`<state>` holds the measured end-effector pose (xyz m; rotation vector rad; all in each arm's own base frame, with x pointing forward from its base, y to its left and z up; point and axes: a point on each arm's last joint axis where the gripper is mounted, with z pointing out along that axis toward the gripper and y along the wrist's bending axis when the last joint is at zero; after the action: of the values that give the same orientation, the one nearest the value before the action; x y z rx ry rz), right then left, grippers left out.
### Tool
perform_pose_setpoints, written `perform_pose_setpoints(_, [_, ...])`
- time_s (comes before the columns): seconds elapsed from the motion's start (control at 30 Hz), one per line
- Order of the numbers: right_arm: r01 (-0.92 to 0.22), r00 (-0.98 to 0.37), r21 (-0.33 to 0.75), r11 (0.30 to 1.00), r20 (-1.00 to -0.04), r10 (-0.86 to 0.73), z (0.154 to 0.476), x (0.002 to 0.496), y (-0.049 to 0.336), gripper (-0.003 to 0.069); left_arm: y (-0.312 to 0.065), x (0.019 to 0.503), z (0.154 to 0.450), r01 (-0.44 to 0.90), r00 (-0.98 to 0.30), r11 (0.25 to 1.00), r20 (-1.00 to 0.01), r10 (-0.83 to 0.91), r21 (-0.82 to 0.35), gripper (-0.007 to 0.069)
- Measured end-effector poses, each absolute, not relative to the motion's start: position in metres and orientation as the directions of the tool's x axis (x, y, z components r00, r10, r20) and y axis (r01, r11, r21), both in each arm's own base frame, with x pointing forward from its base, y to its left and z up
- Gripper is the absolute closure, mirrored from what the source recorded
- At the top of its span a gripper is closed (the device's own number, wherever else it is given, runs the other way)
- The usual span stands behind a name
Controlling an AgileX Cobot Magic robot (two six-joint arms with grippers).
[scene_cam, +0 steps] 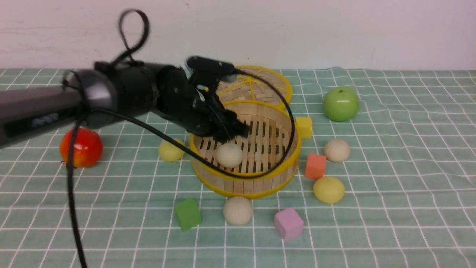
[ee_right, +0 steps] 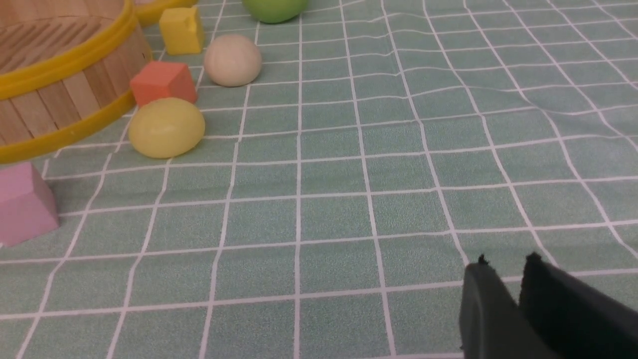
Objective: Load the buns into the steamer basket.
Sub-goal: Use the left arm to put the steamed stuffed bun into the steamer, then use the left arm to grab a steamed stuffed bun
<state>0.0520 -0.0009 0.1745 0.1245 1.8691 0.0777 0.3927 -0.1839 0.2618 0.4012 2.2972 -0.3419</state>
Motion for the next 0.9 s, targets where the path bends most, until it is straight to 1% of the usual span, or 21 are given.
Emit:
perform_pose_setpoints(0.03, [0.046,-0.294,0.117,0.992,-0.948,0.126,0.175,0.052,-0.001,0.0545,-0.178,0.392,0.269,0.363,-0.666,0.921,-0.730,0.152,-0.139,0.0306])
perform_pose_setpoints(0.07, [0.046,-0.294,0.117,0.992,-0.948,0.126,0.175,0.052,-0.001,0.0545,-0.164,0.393,0.276,0.314,-0.687,0.935,-0.720,0.104,-0.164,0.0313])
perform_pose_setpoints(0.13, [0.046,-0.294,0.117,0.992,-0.948,0.126,0.175,0.052,-0.001,0.0545,-0.141,0.398,0.279,0.245,-0.718,0.953,-0.694,0.054,-0.180,0.0337])
perform_pose_setpoints(0.2, [0.046,-0.294,0.117,0.992,-0.948,0.126,0.175,0.052,-0.001,0.0545,-0.119,0.405,0.267,0.188,-0.762,0.966,-0.647,0.031,-0.175,0.0375])
perform_pose_setpoints(0.23, [0.046,-0.294,0.117,0.992,-0.948,0.126,0.175,0.052,-0.001,0.0545,-0.116,0.407,0.265,0.179,-0.766,0.968,-0.642,0.026,-0.175,0.0381])
perform_pose_setpoints(0.3, [0.046,-0.294,0.117,0.992,-0.948,0.126,0.175,0.052,-0.001,0.0545,-0.106,0.416,0.241,0.153,-0.810,0.975,-0.585,0.030,-0.162,0.0408])
perform_pose_setpoints(0.4, [0.046,-0.294,0.117,0.992,-0.948,0.126,0.175,0.052,-0.001,0.0545,-0.109,0.428,0.225,0.153,-0.830,0.976,-0.557,0.041,-0.157,0.0406])
perform_pose_setpoints(0.6, [0.046,-0.294,0.117,0.992,-0.948,0.126,0.175,0.052,-0.001,0.0545,-0.115,0.457,0.214,0.167,-0.820,0.976,-0.570,0.057,-0.142,0.0361])
perform_pose_setpoints(0.73, [0.046,-0.294,0.117,0.992,-0.948,0.126,0.175,0.052,-0.001,0.0545,-0.115,0.469,0.204,0.184,-0.824,0.978,-0.558,0.100,-0.096,0.0354])
perform_pose_setpoints(0.9, [0.046,-0.294,0.117,0.992,-0.948,0.126,0.175,0.052,-0.001,0.0545,-0.114,0.471,0.197,0.190,-0.832,0.979,-0.542,0.120,-0.075,0.0354])
